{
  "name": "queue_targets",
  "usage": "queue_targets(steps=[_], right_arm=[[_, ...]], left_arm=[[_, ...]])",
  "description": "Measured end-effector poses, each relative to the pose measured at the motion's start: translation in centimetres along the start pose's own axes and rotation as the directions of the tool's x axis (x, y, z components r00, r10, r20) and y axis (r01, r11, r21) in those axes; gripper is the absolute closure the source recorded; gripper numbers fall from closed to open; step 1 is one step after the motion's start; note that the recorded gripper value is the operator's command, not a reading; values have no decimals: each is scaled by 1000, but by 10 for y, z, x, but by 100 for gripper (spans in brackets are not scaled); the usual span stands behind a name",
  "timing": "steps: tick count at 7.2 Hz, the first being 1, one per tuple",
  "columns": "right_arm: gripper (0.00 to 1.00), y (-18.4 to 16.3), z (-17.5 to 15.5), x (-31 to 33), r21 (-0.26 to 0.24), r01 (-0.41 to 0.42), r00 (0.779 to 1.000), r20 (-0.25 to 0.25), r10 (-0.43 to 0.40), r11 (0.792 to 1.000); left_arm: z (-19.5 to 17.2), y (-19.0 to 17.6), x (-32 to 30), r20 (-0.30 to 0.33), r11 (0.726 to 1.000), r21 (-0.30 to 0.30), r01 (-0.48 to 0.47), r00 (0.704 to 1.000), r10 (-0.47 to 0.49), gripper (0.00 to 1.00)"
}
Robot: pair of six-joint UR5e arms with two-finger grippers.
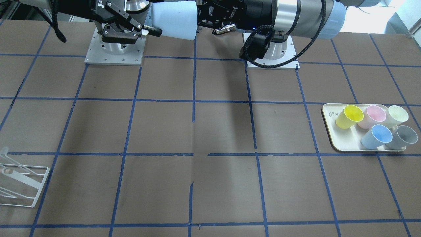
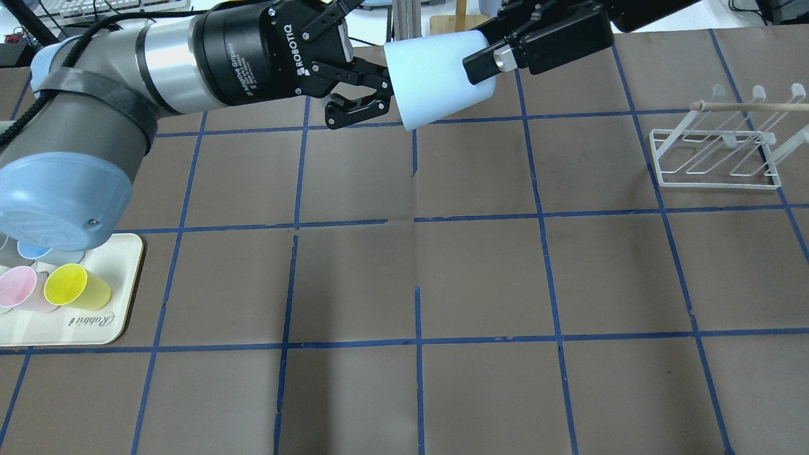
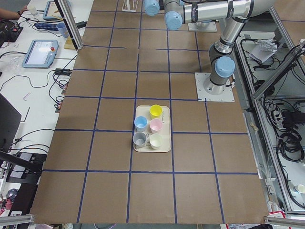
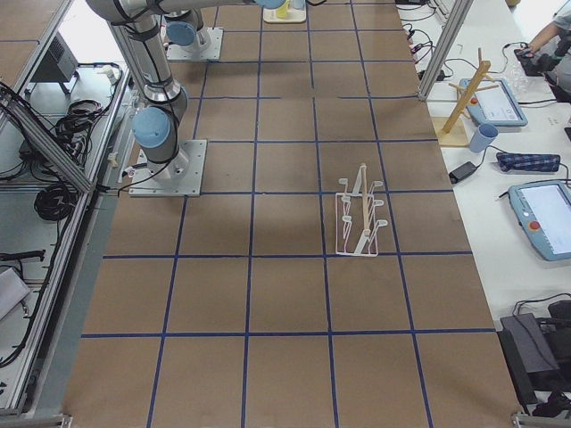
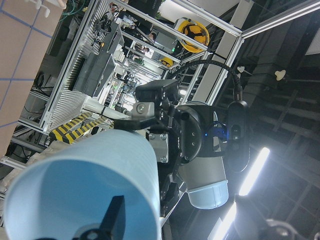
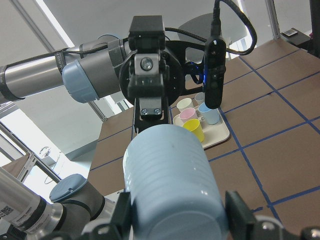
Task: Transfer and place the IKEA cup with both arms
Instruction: 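Close the left gripper on the cup rim and open the right gripper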
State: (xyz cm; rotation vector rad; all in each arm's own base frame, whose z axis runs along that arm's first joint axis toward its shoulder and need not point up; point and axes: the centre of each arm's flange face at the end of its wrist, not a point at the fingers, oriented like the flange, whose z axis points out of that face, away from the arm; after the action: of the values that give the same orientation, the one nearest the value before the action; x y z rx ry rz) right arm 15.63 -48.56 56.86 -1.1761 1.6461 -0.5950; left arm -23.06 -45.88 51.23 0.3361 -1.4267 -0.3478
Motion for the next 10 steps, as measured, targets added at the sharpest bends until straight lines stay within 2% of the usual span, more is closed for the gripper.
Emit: queue_targets(steps=[1,2,4,5,6,7,10], right_arm=[[49,-1,0,-1,0,-4,1000,-2,4,1000],[46,-2,-1,-3,-1,-11,1000,-4,11,1000],[31,-4,-2,-6,-1,-29,1000,-8,29,1000],[26,-5,-2,-7,-1,-43,999,-10,43,999],[23,-6,-2,-8,0,-59,998,-12,59,998],[1,-7,-2,-9,2,-69,997,-14,69,998],[0,-10,-4,-14,5,-70,997,-24,70,998]], left_arm=[[0,0,0,1,1000,0,1,1000,-1,49],[0,0,-1,1,1000,-1,2,1000,-2,49],[1,0,0,1,1000,-1,2,1000,-2,49],[1,0,0,1,1000,-1,2,1000,-2,55],[1,0,0,1,1000,-1,2,1000,-2,70],[1,0,0,2,1000,-1,1,1000,-1,70],[1,0,-1,3,1000,0,3,1000,-3,70]])
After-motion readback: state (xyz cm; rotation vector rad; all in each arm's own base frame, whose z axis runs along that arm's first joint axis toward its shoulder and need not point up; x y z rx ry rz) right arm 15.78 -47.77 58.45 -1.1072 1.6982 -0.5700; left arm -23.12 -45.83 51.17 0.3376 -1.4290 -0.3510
